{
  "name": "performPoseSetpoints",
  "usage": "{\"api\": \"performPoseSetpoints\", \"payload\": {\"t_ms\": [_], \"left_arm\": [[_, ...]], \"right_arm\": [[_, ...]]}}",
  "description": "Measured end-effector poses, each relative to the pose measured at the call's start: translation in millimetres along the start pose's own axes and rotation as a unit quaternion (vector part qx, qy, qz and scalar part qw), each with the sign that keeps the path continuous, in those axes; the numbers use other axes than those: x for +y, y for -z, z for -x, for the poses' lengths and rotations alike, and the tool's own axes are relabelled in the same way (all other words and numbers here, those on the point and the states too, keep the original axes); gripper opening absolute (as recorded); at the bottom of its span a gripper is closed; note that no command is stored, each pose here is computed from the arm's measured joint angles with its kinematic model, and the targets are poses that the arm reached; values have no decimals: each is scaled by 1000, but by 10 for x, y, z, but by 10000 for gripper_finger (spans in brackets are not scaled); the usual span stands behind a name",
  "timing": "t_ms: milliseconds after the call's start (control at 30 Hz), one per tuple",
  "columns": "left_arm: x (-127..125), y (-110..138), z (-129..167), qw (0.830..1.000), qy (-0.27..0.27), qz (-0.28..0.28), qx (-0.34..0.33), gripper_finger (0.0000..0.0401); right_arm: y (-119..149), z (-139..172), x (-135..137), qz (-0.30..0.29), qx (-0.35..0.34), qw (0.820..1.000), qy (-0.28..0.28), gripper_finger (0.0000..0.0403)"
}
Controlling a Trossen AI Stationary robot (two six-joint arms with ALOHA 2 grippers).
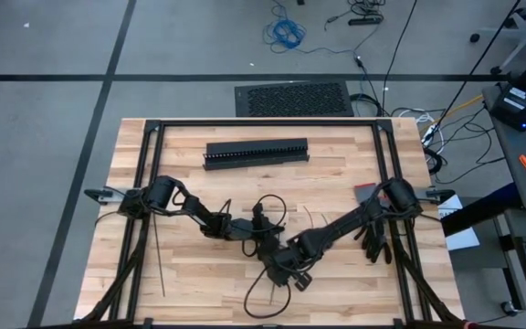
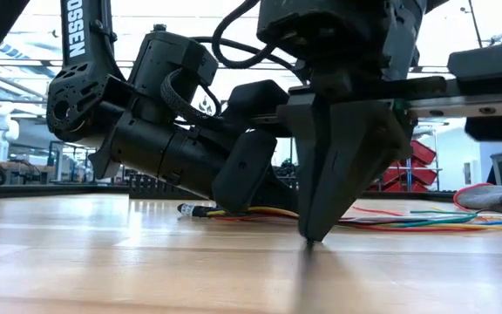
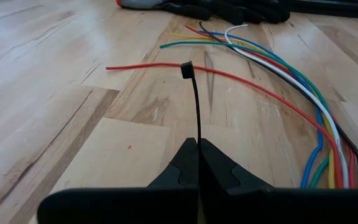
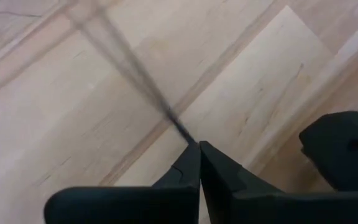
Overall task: Ziptie cables
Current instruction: Wrap the cable wires with the black zip tie
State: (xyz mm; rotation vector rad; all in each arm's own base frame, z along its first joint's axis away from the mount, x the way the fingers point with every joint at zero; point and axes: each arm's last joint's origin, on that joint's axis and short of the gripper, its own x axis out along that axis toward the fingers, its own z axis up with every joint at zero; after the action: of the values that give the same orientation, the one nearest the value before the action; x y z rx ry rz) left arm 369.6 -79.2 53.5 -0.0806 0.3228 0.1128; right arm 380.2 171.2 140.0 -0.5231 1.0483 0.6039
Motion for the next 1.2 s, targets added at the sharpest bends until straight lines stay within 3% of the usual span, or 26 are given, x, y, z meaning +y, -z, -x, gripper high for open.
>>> {"api": "performPoseSetpoints", "payload": {"t_ms": [433,633,800,967,1200], "left_arm": [[-2,4,1,1000,0,0,1,0],[-11,11,4,1000,1,-2,5,0],[-16,10,6,1000,1,-4,4,0],[0,7,1,1000,-1,-8,4,0],[1,9,1,1000,-1,-27,4,0]], "right_arm": [[-137,465,80,-16,-29,998,52,1],[-99,462,93,-45,-10,998,46,48],[-74,376,81,7,8,998,58,106],[23,136,13,37,31,999,24,157],[21,69,20,113,32,993,13,165]]}}
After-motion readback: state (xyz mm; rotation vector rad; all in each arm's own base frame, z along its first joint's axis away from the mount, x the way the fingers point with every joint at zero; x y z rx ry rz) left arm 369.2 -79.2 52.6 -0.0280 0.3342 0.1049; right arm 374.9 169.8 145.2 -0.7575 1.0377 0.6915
